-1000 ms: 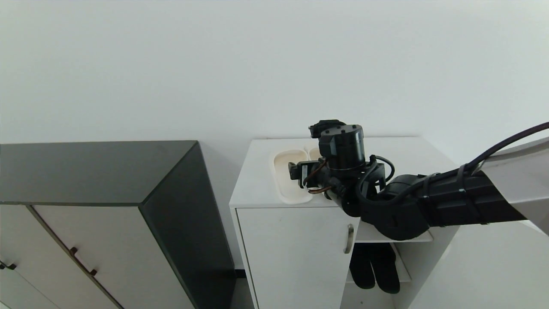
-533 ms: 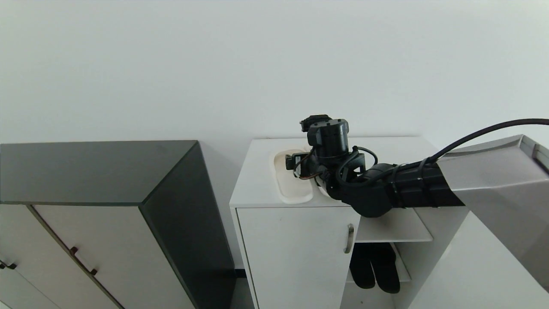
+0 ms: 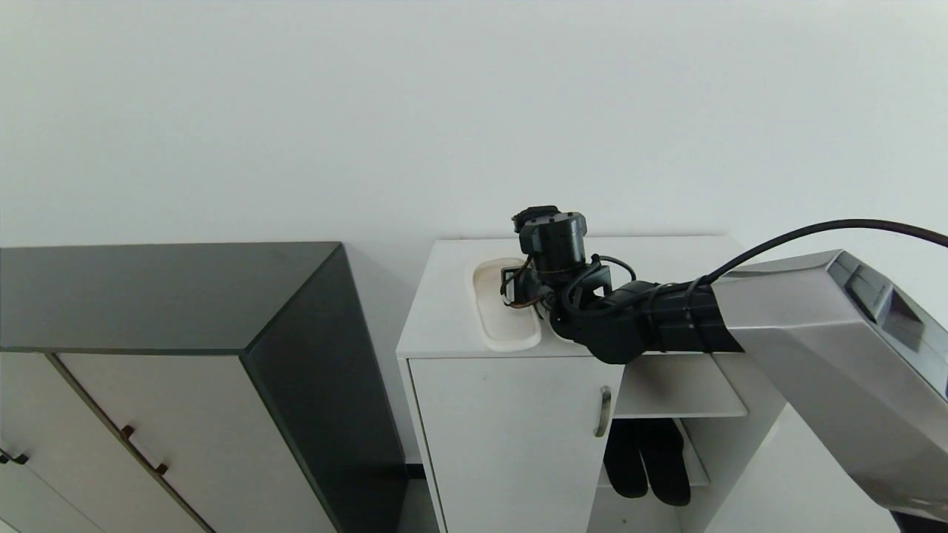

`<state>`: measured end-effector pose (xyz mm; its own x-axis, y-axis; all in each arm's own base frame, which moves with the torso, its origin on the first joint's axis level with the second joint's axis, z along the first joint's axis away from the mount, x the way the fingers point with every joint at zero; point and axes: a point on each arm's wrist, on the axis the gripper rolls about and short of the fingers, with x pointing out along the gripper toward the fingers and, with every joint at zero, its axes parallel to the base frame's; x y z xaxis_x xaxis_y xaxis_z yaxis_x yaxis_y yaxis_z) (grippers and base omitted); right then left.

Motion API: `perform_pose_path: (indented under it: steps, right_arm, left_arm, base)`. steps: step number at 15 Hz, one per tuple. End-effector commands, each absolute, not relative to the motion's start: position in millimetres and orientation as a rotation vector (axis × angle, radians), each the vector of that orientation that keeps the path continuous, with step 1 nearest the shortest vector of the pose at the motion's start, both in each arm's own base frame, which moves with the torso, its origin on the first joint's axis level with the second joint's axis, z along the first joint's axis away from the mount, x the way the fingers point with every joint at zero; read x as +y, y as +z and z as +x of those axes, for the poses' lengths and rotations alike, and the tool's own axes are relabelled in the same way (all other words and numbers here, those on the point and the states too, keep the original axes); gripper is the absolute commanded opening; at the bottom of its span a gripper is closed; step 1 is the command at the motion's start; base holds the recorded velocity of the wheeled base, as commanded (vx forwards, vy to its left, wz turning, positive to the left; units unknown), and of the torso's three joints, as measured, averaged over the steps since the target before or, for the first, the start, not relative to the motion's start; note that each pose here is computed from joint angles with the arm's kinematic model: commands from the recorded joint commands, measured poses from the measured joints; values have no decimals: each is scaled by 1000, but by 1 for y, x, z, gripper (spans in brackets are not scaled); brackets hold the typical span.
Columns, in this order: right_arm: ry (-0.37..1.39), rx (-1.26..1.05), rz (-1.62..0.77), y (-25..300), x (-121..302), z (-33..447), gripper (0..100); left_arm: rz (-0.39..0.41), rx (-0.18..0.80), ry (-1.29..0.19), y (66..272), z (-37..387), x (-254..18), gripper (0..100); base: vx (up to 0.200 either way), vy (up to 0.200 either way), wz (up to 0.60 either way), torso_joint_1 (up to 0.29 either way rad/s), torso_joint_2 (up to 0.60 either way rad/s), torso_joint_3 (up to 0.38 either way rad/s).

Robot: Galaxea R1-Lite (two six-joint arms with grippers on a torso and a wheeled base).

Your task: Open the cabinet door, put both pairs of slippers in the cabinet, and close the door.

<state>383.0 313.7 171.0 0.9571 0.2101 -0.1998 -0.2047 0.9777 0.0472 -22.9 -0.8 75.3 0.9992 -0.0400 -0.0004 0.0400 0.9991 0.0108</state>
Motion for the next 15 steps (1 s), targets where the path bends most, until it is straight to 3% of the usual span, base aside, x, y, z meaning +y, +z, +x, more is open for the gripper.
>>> perform_pose_path:
  steps: [1,6,10,15]
  right_arm:
    - [211,200,28,169,316,386,0]
    - [213,176,46,190,309,376,0]
    - [248,191,50,216,284,329,0]
    - [355,197,46,210,251,258,0]
  left_arm:
    - [11,1,-40,75,-23,-1,0]
    - [11,1,-40,75,-23,-1,0]
    - [11,1,-40,75,-23,-1,0]
    - [11,1,-40,75,-23,-1,0]
  base:
    - [0,0,0,0,0,0]
    - [0,0,0,0,0,0]
    - [0,0,0,0,0,0]
    - [0,0,0,0,0,0]
